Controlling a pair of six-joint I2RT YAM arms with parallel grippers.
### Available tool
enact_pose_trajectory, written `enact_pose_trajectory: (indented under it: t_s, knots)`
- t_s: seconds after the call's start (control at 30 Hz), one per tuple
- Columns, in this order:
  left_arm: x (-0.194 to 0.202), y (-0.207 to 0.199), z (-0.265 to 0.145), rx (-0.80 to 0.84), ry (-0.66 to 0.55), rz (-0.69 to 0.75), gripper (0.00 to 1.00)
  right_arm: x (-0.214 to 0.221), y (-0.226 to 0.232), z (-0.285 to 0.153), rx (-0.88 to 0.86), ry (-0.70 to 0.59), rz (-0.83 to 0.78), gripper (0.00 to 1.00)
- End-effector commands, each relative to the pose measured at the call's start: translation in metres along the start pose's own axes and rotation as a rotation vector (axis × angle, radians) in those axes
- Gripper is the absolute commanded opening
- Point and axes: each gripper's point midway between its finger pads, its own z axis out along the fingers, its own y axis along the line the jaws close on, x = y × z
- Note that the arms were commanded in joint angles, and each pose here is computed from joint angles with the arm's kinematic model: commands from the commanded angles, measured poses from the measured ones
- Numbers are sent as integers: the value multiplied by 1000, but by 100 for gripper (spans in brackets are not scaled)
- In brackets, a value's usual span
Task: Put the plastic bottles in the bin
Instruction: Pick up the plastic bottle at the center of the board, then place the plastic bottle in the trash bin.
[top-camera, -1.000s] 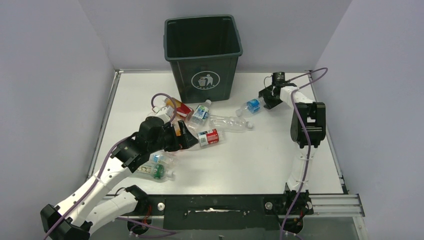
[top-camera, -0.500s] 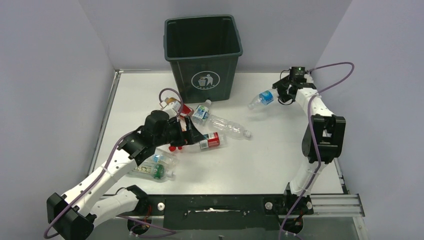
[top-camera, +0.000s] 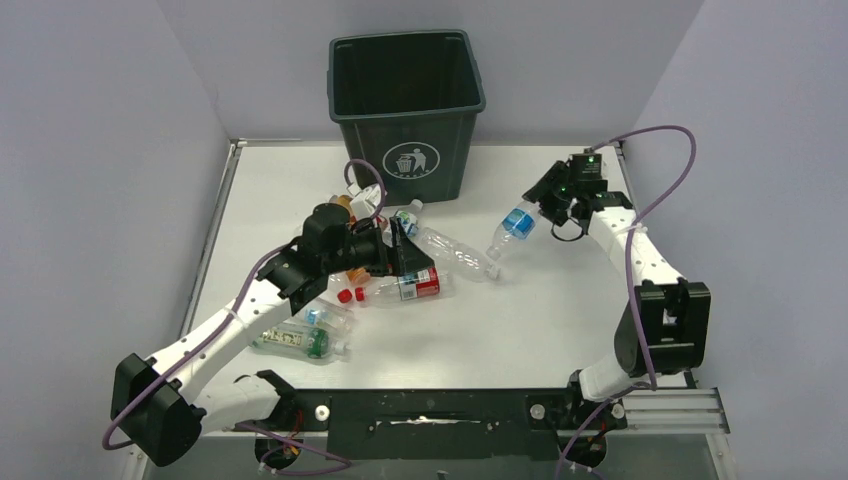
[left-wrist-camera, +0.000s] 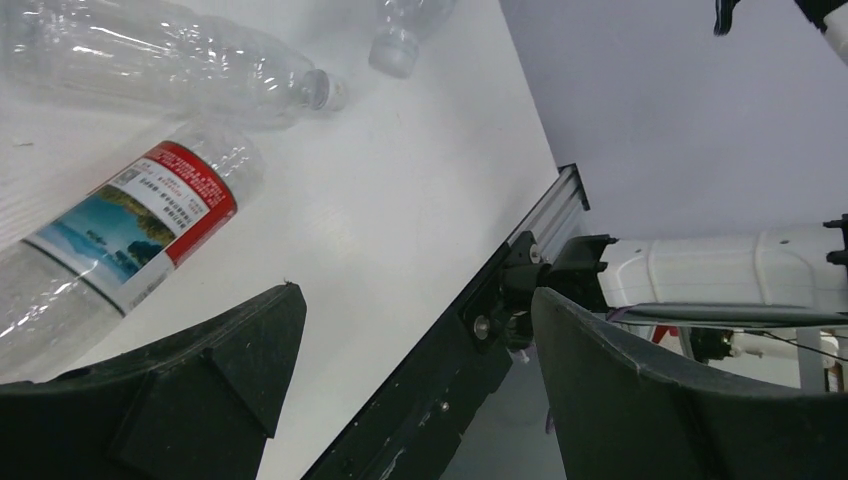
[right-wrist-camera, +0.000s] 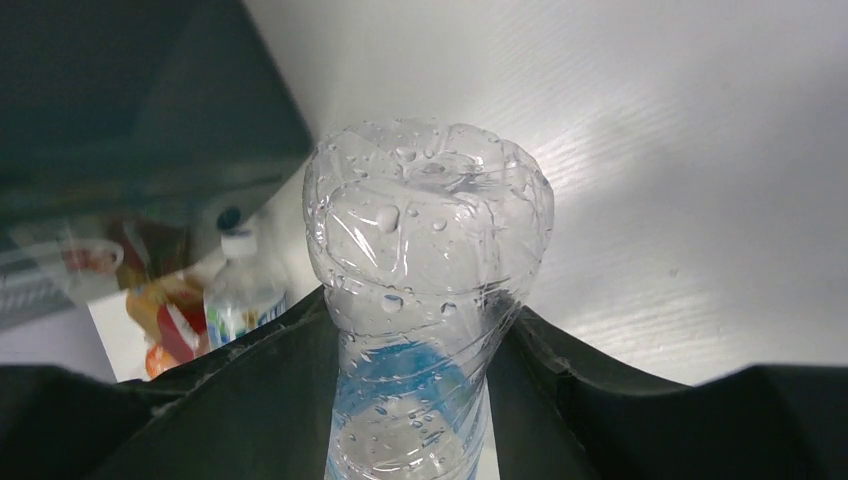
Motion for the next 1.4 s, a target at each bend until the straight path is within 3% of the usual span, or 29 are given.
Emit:
enact_pose_trajectory:
  t_s: [0.0, 0.27, 0.4, 1.37]
  knots:
    - [-21, -52, -3, 202, -44, 88, 84, 31, 36, -51, -140, -6, -171, 48]
    - [3, -57, 2, 259, 14, 84, 84, 136, 47, -100, -245, 83, -305, 49]
    - [14, -59, 5, 270, 36, 88, 84, 159, 43, -115, -277, 117, -323, 50]
    - [63, -73, 43, 267, 115, 118, 84, 165, 81, -153, -478, 151, -285, 51]
